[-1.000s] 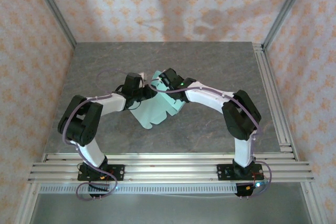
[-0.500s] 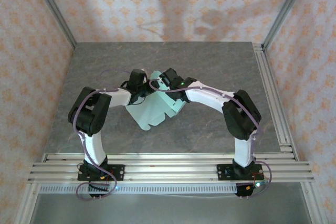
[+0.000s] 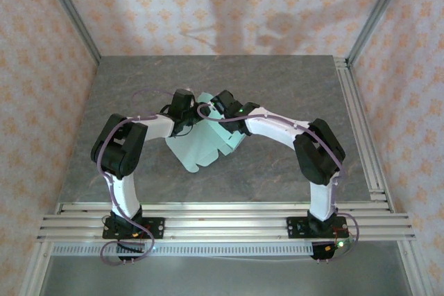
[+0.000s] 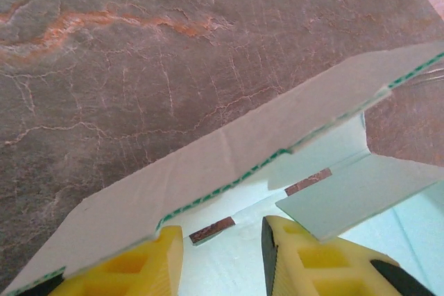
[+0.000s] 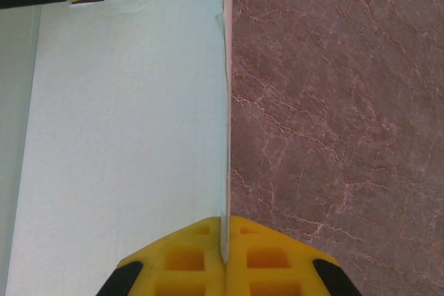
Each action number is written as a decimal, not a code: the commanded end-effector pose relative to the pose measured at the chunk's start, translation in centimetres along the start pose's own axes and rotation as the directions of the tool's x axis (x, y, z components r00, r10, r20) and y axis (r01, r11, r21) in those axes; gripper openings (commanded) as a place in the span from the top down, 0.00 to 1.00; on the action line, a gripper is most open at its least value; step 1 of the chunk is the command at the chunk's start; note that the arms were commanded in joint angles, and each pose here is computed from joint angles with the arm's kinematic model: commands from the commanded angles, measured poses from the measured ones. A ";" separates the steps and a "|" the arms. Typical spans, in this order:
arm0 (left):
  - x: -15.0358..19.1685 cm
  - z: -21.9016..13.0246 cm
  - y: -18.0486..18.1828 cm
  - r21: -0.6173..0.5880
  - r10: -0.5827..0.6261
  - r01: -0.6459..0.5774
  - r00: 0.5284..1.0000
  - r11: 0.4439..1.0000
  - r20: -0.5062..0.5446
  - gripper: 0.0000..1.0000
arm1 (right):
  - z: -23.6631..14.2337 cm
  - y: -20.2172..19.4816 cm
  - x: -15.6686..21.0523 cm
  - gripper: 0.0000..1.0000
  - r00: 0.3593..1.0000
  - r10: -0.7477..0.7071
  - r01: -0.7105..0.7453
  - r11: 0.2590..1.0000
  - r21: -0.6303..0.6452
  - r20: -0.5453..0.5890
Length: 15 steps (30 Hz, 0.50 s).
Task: Fold the paper box
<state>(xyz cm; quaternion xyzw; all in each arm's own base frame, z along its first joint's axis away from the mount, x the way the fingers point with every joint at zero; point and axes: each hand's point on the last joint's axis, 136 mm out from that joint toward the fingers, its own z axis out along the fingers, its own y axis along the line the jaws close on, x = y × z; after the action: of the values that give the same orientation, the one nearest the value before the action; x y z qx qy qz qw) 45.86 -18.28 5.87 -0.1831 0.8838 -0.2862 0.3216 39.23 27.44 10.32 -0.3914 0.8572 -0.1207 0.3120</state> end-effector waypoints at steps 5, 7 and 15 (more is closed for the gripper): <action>-1.2 -0.3 -0.1 0.000 -0.002 0.002 1.000 1.000 0.027 0.64 | -0.6 -0.5 0.2 1.00 1.000 -0.002 0.002 1.000 0.008 -0.014; -1.1 -0.1 0.4 -0.013 0.000 0.001 1.000 1.000 0.020 0.64 | -0.7 -0.7 0.0 1.00 1.000 0.003 -0.003 1.000 0.010 -0.007; -0.9 1.0 0.5 0.020 -0.037 0.037 0.999 0.999 -0.006 0.64 | -0.8 -0.8 0.1 1.00 1.000 -0.004 0.004 1.000 0.019 -0.012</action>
<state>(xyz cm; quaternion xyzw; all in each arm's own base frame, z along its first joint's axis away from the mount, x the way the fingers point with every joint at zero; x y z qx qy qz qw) 46.28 -17.44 4.27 -0.1954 0.8865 -0.2863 0.3066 39.23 27.44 10.32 -0.3915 0.8572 -0.1210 0.3120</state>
